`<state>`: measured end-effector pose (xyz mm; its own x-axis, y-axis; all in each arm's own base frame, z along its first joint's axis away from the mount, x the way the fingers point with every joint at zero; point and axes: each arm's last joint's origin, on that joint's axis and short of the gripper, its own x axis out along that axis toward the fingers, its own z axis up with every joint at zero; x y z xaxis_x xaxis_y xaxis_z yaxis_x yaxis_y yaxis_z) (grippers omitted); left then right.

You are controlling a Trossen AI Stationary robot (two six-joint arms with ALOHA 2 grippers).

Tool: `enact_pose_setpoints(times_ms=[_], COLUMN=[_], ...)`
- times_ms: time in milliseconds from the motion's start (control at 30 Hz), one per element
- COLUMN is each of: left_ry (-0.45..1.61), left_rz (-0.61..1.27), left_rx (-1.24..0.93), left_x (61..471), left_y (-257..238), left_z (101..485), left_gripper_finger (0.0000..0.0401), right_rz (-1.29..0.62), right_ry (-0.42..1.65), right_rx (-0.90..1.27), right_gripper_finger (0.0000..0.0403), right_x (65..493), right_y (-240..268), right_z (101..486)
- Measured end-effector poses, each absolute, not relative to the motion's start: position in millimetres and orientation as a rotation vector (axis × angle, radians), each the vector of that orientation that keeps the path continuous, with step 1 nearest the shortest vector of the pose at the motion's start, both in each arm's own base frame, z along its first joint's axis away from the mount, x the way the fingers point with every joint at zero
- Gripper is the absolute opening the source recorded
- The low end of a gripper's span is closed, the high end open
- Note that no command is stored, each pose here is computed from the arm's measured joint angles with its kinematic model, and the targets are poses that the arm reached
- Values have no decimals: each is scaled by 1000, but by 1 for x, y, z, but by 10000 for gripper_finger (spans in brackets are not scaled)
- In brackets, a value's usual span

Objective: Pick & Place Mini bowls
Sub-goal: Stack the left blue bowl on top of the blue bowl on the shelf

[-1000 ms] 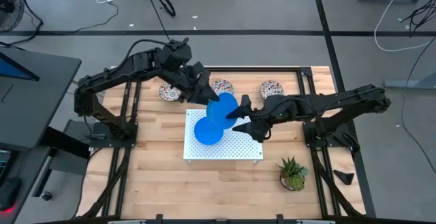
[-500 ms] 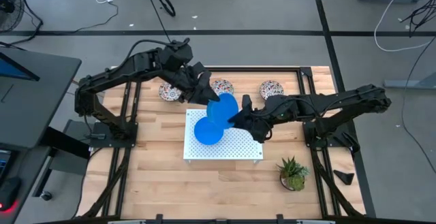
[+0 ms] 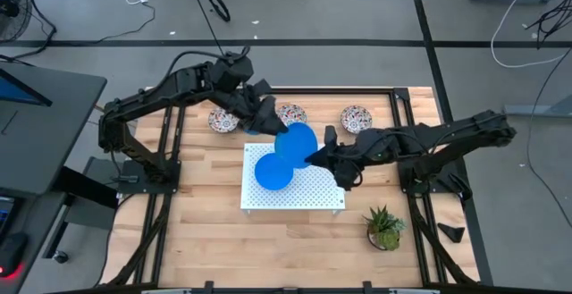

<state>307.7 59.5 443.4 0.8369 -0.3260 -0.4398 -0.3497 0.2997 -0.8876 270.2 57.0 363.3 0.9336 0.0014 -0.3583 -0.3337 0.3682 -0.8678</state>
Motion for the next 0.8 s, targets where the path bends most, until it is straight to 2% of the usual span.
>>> enact_pose_setpoints(times_ms=[200, 467, 633, 800], left_ry=[621, 576, 520, 453], left_rz=[-49, -209, -282, -315], left_rx=[-1142, -768, -466, -152], left_x=[305, 304, 304, 306], left_y=[65, 69, 69, 70], left_z=[443, 444, 445, 446], left_gripper_finger=[262, 263, 263, 263], right_rz=[240, 278, 312, 408], right_ry=[342, 331, 289, 255], right_rx=[-1182, -1111, -1066, -931], right_gripper_finger=[2, 1, 0, 0], right_x=[253, 233, 227, 225], right_y=[58, 64, 65, 68], right_z=[369, 376, 381, 381])
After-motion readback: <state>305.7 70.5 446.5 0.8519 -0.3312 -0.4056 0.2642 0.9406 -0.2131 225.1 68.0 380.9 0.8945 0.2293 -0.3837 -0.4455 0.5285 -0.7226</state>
